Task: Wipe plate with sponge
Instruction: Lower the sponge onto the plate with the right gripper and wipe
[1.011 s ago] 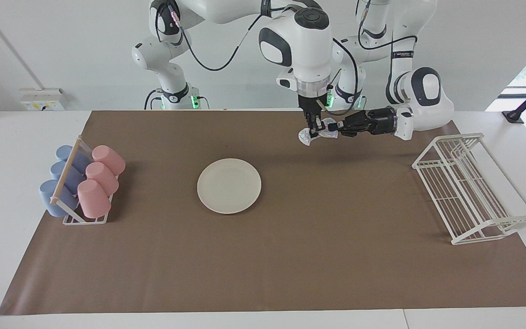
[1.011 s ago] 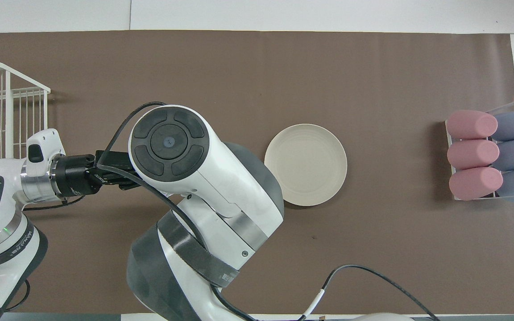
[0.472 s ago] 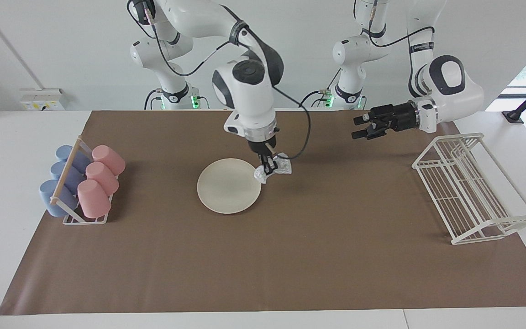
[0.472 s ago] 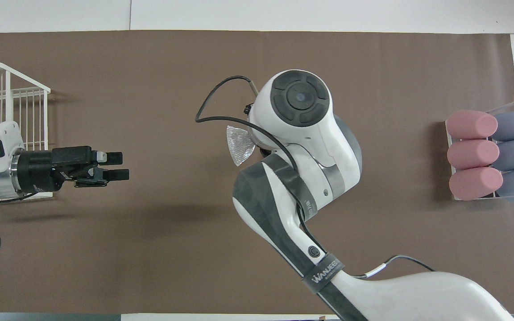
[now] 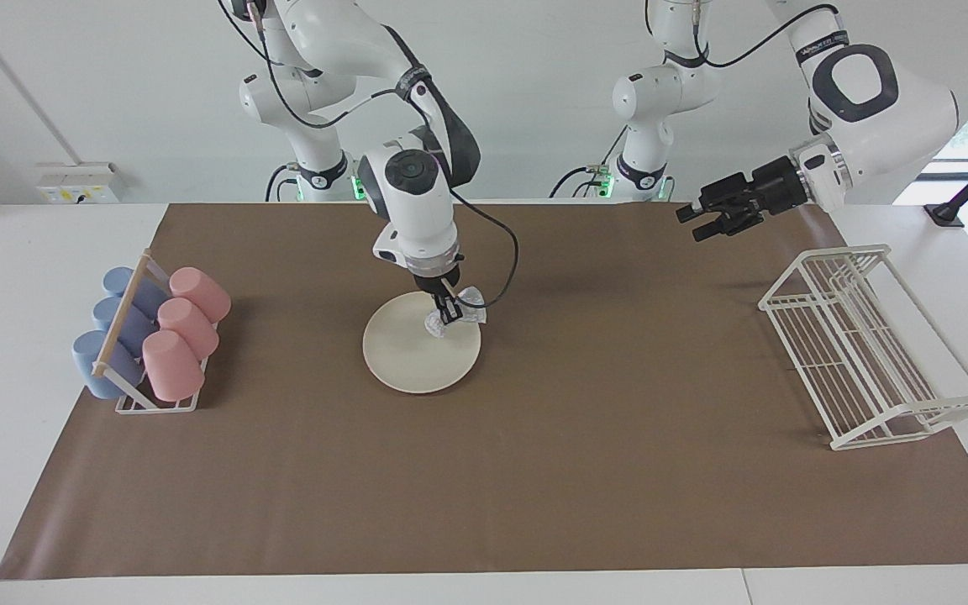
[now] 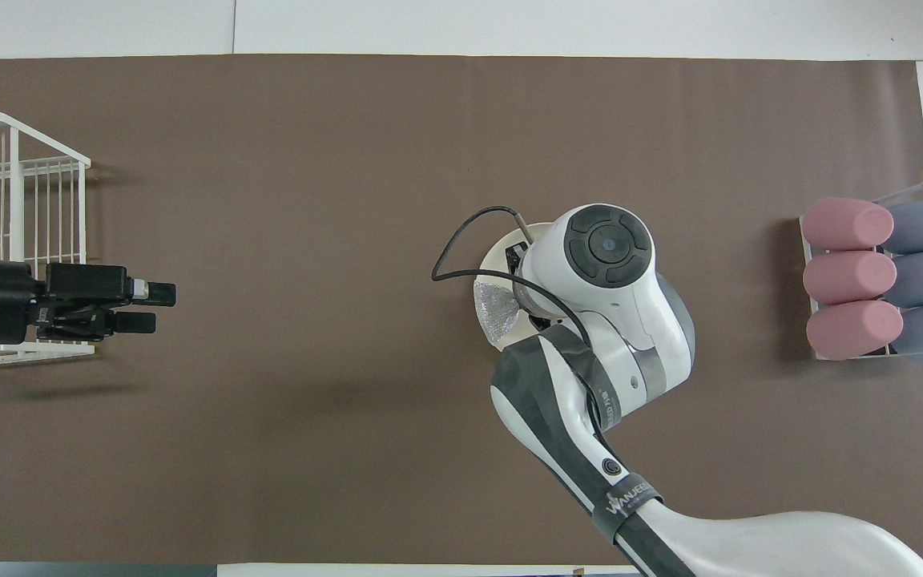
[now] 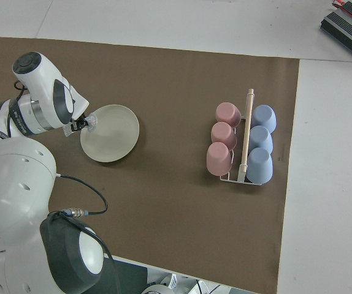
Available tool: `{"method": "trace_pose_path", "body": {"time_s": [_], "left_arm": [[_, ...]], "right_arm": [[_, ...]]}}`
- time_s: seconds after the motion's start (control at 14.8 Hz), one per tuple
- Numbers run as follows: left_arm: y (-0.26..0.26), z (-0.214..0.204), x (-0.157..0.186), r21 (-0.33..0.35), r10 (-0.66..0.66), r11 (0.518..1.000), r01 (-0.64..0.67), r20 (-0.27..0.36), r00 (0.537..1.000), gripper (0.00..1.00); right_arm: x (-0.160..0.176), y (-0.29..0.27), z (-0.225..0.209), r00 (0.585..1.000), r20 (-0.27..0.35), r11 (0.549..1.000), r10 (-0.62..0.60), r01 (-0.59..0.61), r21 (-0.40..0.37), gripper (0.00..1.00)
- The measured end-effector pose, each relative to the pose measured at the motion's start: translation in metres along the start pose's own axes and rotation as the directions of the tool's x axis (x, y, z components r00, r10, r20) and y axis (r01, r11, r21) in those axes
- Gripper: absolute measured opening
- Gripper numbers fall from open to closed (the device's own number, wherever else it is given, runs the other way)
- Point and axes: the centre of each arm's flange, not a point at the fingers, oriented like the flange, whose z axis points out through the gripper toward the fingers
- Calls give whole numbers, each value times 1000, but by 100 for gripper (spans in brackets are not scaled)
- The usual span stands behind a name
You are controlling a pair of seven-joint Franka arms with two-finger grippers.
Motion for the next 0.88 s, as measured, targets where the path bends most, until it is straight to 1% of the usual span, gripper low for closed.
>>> {"method": "trace_pose_path", "body": {"time_s": [0.07,0.2,0.34,0.47,0.54,0.67,0.74,0.88], "left_arm": [[-2,-1,0,12,-1,1000,1,0,1000,100],[-5,-2,0,32,-1,999,1,1,1000,100],[-5,-2,0,37,-1,999,1,1,1000,100],[-6,-2,0,38,-1,999,1,1,1000,100],[-6,-2,0,38,-1,999,1,1,1000,100],[-6,-2,0,39,-1,999,1,1,1000,100],[-5,-1,0,39,0,999,0,2,1000,100],[-5,0,0,40,1,999,-1,4,1000,100]], "right_arm": [[7,6,9,1000,0,1000,-24,24,-18,11],[20,10,20,999,0,998,-53,53,-19,11],[27,12,33,998,0,997,-67,67,-22,11],[27,17,49,997,1,996,-77,77,-50,11],[28,20,57,995,3,993,-96,96,-64,11],[36,23,61,990,7,987,-142,142,-69,11],[46,23,61,986,11,984,-167,167,-68,11],[77,23,58,977,14,976,-212,213,-52,11]]}}
